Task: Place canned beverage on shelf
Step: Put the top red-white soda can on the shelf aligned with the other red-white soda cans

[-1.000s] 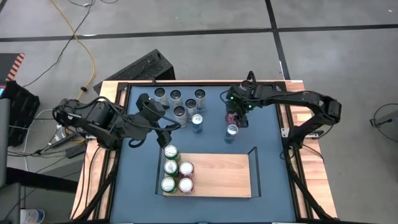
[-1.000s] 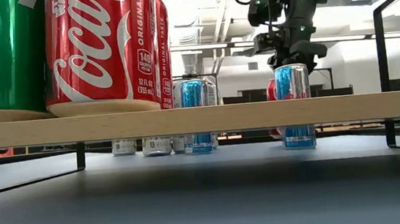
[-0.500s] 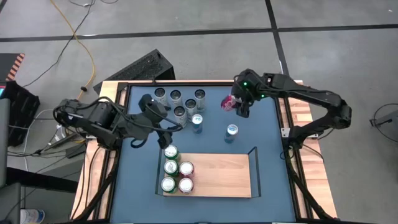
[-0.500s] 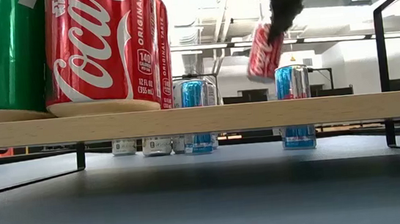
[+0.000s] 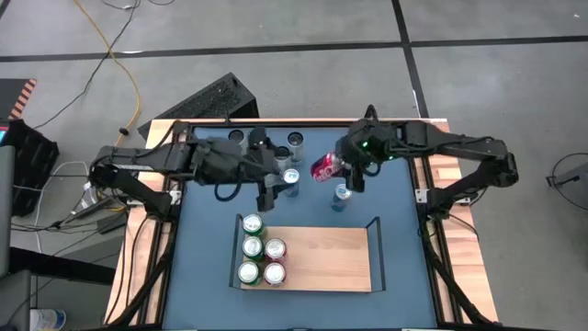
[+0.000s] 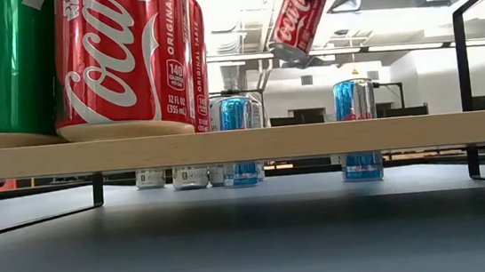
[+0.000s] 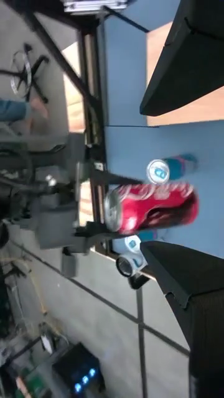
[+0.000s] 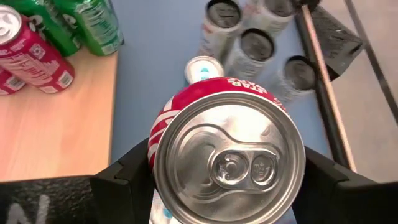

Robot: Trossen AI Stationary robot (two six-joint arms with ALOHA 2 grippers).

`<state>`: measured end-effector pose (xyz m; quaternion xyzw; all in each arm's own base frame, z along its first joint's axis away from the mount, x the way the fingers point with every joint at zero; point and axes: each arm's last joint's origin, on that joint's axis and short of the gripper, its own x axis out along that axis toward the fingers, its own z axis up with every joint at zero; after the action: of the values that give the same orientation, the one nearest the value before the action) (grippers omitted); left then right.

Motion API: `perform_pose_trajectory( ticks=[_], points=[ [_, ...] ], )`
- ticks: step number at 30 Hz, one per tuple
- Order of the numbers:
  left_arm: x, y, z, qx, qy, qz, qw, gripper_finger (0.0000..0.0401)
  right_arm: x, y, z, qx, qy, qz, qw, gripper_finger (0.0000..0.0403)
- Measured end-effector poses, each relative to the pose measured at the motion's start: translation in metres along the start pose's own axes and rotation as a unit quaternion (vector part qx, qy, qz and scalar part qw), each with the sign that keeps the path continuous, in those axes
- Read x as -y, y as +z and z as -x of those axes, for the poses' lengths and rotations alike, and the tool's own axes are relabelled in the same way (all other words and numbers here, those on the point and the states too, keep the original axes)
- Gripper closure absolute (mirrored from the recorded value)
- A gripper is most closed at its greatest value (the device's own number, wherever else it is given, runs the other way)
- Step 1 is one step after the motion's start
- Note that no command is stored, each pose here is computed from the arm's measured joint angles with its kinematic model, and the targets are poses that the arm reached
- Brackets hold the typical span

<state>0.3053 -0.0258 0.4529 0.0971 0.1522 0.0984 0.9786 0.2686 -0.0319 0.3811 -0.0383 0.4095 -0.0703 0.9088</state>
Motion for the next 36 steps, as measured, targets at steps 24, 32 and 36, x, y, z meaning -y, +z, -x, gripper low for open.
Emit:
perform_pose_trajectory(
  ticks=[24, 32, 36],
  points=[
    [-0.002, -0.039, -0.075, -0.087, -0.066, -0.016, 0.994, 0.0069, -0.038, 0.018, -0.028, 0.034, 0.013, 0.024, 0.999, 0.0123],
    [-0.003, -0.045, -0.080, -0.107, -0.060, -0.010, 0.992, 0.0069, -0.040, 0.020, -0.028, 0.047, 0.015, 0.026, 0.998, 0.0122],
    [-0.001, -0.050, -0.088, -0.118, -0.062, -0.013, 0.991, 0.0069, -0.041, 0.021, -0.028, 0.053, 0.020, 0.028, 0.998, 0.0122]
  ],
)
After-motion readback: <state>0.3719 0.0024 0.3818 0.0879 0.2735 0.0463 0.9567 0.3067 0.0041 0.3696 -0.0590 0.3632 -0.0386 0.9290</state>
